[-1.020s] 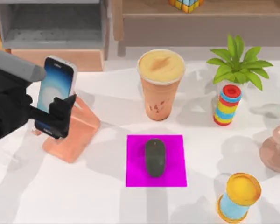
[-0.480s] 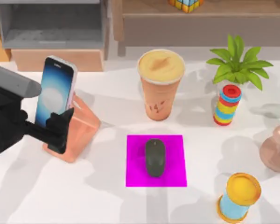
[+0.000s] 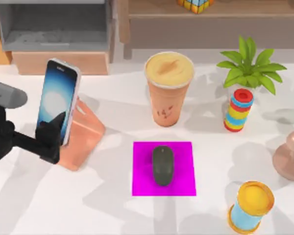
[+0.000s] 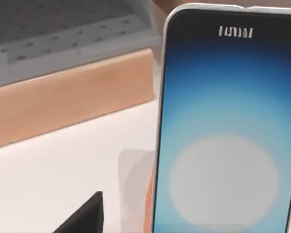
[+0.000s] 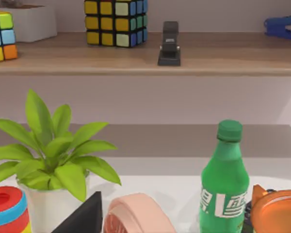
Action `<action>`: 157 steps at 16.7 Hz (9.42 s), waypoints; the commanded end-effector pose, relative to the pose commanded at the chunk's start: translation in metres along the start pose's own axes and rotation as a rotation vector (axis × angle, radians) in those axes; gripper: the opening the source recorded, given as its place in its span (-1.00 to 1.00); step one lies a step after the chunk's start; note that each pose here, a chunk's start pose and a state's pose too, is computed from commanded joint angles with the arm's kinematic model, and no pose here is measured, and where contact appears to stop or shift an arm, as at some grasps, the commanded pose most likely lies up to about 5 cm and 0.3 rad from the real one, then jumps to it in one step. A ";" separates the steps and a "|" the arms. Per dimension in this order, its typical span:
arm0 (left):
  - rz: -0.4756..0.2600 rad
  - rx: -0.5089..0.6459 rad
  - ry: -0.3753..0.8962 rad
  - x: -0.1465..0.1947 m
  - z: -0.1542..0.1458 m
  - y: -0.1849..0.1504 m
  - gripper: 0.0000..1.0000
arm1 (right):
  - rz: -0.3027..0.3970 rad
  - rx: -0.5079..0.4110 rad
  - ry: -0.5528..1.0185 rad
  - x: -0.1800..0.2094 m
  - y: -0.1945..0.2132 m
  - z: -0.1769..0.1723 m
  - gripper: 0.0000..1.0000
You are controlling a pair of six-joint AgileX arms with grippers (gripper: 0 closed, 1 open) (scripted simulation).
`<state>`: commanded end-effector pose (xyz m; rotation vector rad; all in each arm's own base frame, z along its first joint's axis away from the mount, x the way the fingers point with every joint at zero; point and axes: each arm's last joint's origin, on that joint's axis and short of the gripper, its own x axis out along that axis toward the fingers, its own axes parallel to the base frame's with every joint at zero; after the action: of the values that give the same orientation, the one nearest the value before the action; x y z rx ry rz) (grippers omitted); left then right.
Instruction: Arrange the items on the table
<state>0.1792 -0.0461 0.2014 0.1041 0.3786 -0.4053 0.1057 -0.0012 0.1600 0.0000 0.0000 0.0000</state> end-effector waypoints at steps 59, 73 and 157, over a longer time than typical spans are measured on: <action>0.405 -0.104 -0.379 -0.063 -0.071 0.010 1.00 | -0.011 -0.013 0.001 0.153 0.297 -0.099 1.00; 0.405 -0.104 -0.379 -0.063 -0.071 0.010 1.00 | -0.016 -0.011 -0.001 0.184 0.296 -0.099 0.70; 0.405 -0.104 -0.379 -0.063 -0.071 0.010 1.00 | -0.010 -0.008 -0.008 0.350 -0.125 0.080 -1.00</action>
<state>0.1057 -0.0012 0.1600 0.0000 0.0000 0.0000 0.4553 -0.1263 0.2403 -0.0080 -0.0078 -0.0101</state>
